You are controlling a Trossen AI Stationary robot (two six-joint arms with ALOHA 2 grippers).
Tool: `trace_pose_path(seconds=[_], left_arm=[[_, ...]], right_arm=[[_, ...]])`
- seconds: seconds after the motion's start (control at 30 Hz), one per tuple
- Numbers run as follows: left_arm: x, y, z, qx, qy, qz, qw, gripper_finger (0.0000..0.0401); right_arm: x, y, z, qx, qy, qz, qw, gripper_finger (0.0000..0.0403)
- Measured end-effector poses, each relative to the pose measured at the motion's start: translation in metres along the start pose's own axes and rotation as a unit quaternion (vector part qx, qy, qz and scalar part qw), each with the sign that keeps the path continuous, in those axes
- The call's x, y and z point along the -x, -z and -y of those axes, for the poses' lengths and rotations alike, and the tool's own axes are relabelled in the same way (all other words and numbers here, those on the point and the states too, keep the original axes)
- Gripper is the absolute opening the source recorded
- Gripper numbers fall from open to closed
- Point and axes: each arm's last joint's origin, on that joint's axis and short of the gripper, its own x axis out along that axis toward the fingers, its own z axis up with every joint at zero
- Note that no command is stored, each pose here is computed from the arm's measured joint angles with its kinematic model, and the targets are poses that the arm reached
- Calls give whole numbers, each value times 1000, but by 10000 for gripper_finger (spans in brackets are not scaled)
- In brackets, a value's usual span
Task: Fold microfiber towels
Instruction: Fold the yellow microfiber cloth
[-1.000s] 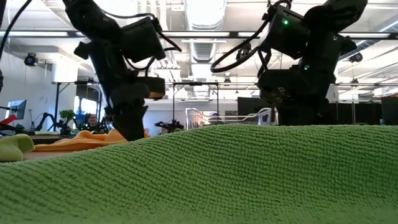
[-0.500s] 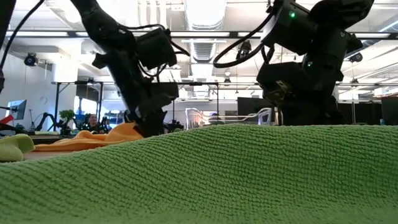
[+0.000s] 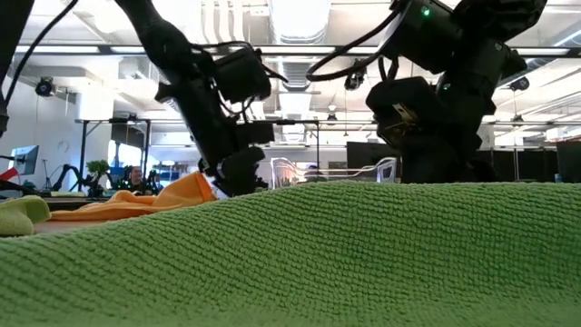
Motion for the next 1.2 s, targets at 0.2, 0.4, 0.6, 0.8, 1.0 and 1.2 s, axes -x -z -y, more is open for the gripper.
trace_pose_path(seconds=[0.2,0.4,0.6,0.8,1.0,1.2], left_arm=[[23,-12,-2,2,3,10,1000,99],[47,-20,-2,47,21,45,998,99],[59,-27,20,80,130,80,985,99],[50,-23,45,57,158,94,981,99],[36,-16,64,42,172,89,980,99],[19,-14,73,41,178,93,979,99]], right_arm=[[8,-1,-3,5,-13,8,1000,56],[18,-3,-6,9,-29,18,999,56],[23,-5,-6,9,-25,36,999,56],[34,-5,-4,6,-17,39,999,56],[52,-5,0,5,4,62,998,56],[65,-6,0,16,-6,82,996,56]])
